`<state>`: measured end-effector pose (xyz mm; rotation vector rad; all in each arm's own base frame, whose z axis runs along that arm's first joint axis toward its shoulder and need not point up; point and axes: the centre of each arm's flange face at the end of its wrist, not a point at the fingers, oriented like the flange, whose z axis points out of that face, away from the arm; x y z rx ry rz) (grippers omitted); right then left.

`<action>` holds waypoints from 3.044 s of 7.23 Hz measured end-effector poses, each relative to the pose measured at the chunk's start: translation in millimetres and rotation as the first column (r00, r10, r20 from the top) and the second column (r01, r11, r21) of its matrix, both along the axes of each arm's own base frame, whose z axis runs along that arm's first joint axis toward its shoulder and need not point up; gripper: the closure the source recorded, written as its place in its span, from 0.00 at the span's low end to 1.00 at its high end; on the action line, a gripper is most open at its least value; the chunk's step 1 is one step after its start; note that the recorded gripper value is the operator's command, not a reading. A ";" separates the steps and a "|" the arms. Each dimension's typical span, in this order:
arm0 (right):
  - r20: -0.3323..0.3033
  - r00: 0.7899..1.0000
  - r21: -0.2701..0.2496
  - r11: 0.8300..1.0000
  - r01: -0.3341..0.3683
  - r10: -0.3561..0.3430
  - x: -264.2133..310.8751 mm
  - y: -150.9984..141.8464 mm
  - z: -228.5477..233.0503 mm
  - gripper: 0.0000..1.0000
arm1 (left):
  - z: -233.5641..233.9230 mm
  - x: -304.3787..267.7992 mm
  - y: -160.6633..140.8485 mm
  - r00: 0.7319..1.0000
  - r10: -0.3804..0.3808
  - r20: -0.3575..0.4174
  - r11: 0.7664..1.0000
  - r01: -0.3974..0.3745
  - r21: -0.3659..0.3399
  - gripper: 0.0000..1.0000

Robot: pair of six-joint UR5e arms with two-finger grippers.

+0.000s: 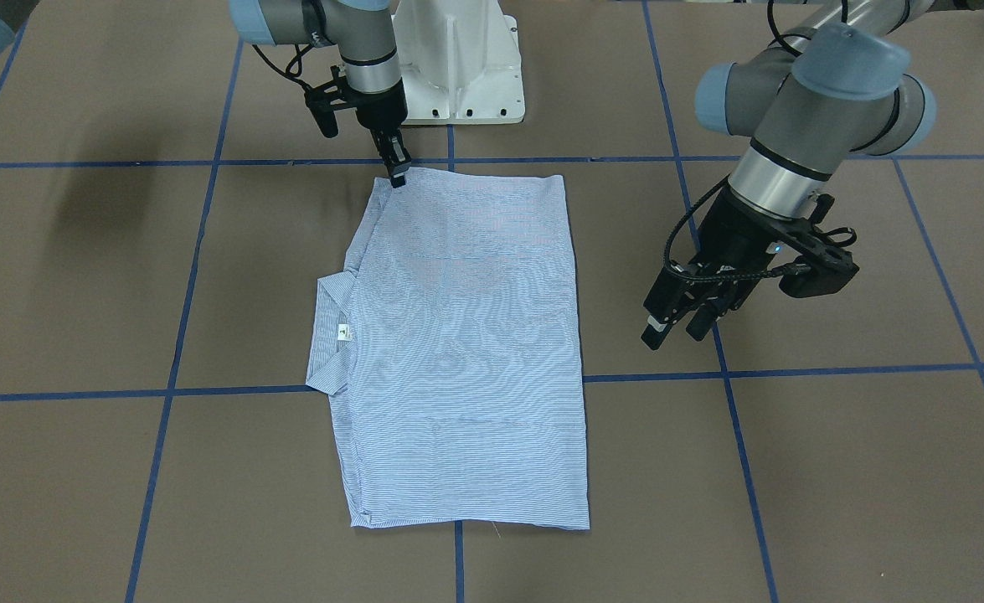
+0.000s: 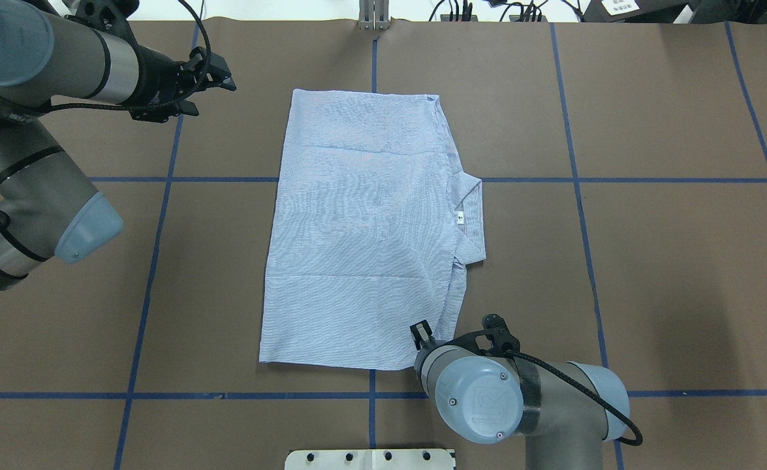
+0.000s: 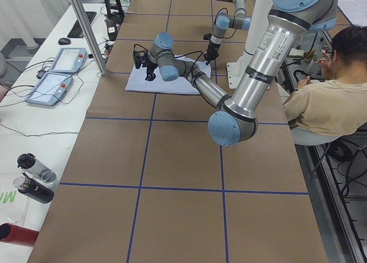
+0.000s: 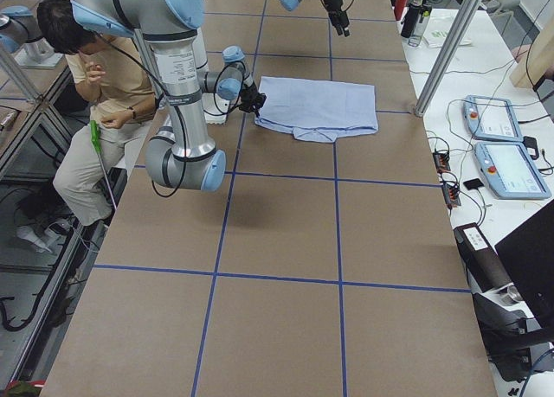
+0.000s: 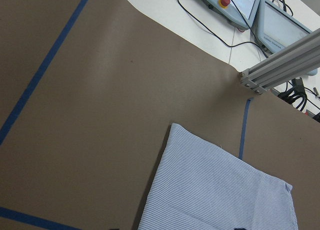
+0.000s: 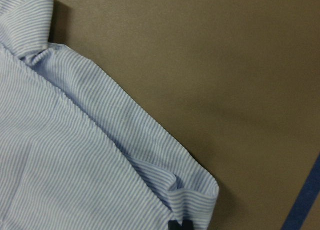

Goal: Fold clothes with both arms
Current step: 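Move the left gripper to the shirt's near corner beside the right gripper, then grasp the near corners of the shirt with both grippers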

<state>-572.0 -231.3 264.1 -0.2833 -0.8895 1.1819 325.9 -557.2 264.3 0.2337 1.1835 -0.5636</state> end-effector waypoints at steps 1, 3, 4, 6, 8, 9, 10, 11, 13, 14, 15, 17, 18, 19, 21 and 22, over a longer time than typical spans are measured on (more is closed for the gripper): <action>0.001 1.000 -0.001 1.000 -0.001 0.001 6.8 -0.1 -1.5 1.00 | -0.8 -1.2 11.2 0.999 -0.017 -0.038 0.999 0.015 -0.050 0.20; -0.003 1.000 -0.004 1.000 0.002 -0.002 23.8 2.9 -5.9 1.00 | -12.1 19.6 65.1 0.988 -0.046 -0.145 0.985 0.021 -0.171 0.20; -0.006 1.000 -0.005 1.000 0.004 -0.004 27.2 4.2 -6.8 1.00 | -12.6 42.4 106.8 0.981 -0.070 -0.184 0.972 0.025 -0.235 0.21; -0.007 1.000 -0.006 1.000 0.006 -0.006 28.7 5.3 -7.6 1.00 | 9.3 106.2 212.3 0.976 -0.088 -0.199 0.935 0.012 -0.355 0.25; -0.006 1.000 -0.006 1.000 0.007 -0.007 29.0 5.6 -8.1 1.00 | 38.5 151.5 295.4 0.984 -0.069 -0.162 0.913 -0.003 -0.408 0.27; -0.006 1.000 -0.006 1.000 0.007 -0.007 29.0 5.6 -8.3 1.00 | 47.7 163.3 318.6 0.987 -0.053 -0.149 0.905 -0.016 -0.425 0.28; -0.006 1.000 -0.005 1.000 0.007 -0.007 29.0 5.6 -8.5 1.00 | 53.2 171.9 333.2 0.989 -0.037 -0.140 0.900 -0.027 -0.434 0.28; -0.006 1.000 -0.005 1.000 0.008 -0.008 28.9 5.6 -8.5 1.00 | 55.5 176.8 339.2 0.990 -0.030 -0.135 0.898 -0.033 -0.438 0.30; -0.005 1.000 -0.005 1.000 0.008 -0.008 29.0 5.6 -8.7 1.00 | 58.4 183.6 343.1 0.992 -0.023 -0.127 0.897 -0.036 -0.441 0.34; -0.005 1.000 -0.005 1.000 0.008 -0.008 29.0 5.6 -8.7 1.00 | 59.5 185.8 343.5 0.992 -0.022 -0.124 0.897 -0.036 -0.441 0.36; -0.005 1.000 -0.005 1.000 0.008 -0.008 29.1 5.6 -8.6 1.00 | 60.3 187.3 343.5 0.992 -0.022 -0.122 0.897 -0.035 -0.441 0.37; -0.007 1.000 -0.005 1.000 0.008 -0.008 29.2 5.6 -7.9 1.00 | 63.3 190.2 343.5 0.993 -0.022 -0.116 0.896 -0.032 -0.442 0.43; -0.007 1.000 -0.005 1.000 0.008 -0.008 29.1 5.6 -7.9 1.00 | 65.0 191.6 343.6 0.993 -0.022 -0.113 0.896 -0.031 -0.442 0.49; -0.007 1.000 -0.005 1.000 0.008 -0.008 29.1 5.6 -8.0 1.00 | 65.8 192.3 343.6 0.994 -0.022 -0.111 0.896 -0.030 -0.442 0.61; -0.008 1.000 -0.005 1.000 0.008 -0.008 29.2 5.6 -7.8 1.00 | 66.0 193.6 342.6 0.994 -0.029 -0.110 0.897 -0.022 -0.442 0.82; -0.008 1.000 -0.005 1.000 0.008 -0.008 29.2 5.7 -7.7 1.00 | 65.9 194.4 341.9 0.993 -0.035 -0.109 0.898 -0.017 -0.440 1.00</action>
